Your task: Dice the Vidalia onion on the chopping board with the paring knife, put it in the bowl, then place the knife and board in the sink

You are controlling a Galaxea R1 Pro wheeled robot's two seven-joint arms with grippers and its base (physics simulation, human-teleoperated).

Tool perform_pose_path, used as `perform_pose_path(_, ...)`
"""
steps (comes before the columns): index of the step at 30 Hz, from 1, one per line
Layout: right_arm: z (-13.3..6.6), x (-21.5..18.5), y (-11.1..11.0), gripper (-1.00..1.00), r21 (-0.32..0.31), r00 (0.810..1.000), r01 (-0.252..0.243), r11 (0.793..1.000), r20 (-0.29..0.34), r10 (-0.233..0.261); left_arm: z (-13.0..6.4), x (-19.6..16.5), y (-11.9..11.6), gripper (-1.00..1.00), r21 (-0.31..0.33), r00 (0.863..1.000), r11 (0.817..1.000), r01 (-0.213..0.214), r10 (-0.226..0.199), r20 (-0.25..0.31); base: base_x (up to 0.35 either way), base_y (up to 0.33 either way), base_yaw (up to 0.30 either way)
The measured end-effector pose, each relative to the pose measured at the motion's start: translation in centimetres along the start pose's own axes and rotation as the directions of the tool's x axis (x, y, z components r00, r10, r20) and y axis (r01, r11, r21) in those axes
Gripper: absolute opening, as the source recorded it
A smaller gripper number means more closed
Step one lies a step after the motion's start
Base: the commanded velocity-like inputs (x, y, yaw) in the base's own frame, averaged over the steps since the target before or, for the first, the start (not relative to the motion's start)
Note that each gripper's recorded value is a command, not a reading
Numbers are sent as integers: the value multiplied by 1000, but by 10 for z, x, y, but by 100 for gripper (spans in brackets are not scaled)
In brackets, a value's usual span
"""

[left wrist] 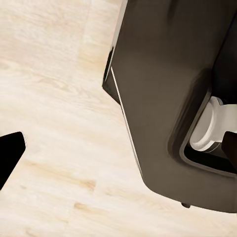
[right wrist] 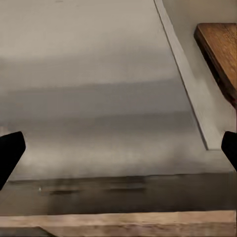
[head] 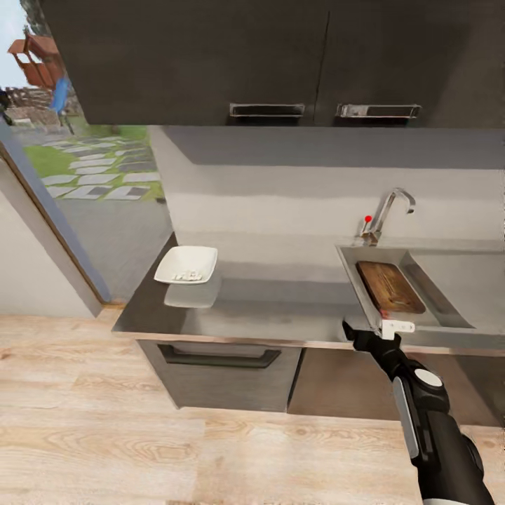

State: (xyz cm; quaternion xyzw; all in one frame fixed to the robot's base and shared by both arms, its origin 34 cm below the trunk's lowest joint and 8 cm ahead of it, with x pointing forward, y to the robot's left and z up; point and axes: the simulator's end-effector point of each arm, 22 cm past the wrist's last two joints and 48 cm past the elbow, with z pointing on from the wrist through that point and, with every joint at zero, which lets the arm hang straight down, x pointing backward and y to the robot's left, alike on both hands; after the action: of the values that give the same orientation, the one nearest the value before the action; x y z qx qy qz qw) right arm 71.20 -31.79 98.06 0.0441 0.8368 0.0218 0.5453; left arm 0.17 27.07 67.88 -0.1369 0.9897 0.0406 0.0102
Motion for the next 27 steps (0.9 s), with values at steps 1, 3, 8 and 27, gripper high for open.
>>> perform_pose_path(1,-2,5,-1,100,1,1000,2,1000,-2,-2,0,0,0,100,0,1000,1000,0,0,0,-289,161,0)
perform_pose_path(3,-4,10,0,100,-3,1000,5,1000,-3,-5,0,0,0,100,0,1000,1000,0,0,0,-289,162,0)
perform_pose_path(8,-9,28,4,100,-26,1000,7,1000,-21,-8,0,-1,0,100,0,1000,1000,0,0,1,-288,161,0)
perform_pose_path(27,-44,295,-11,100,-34,947,-23,999,-322,11,7,-30,5,100,-8,999,1000,-14,14,47,-39,17,0)
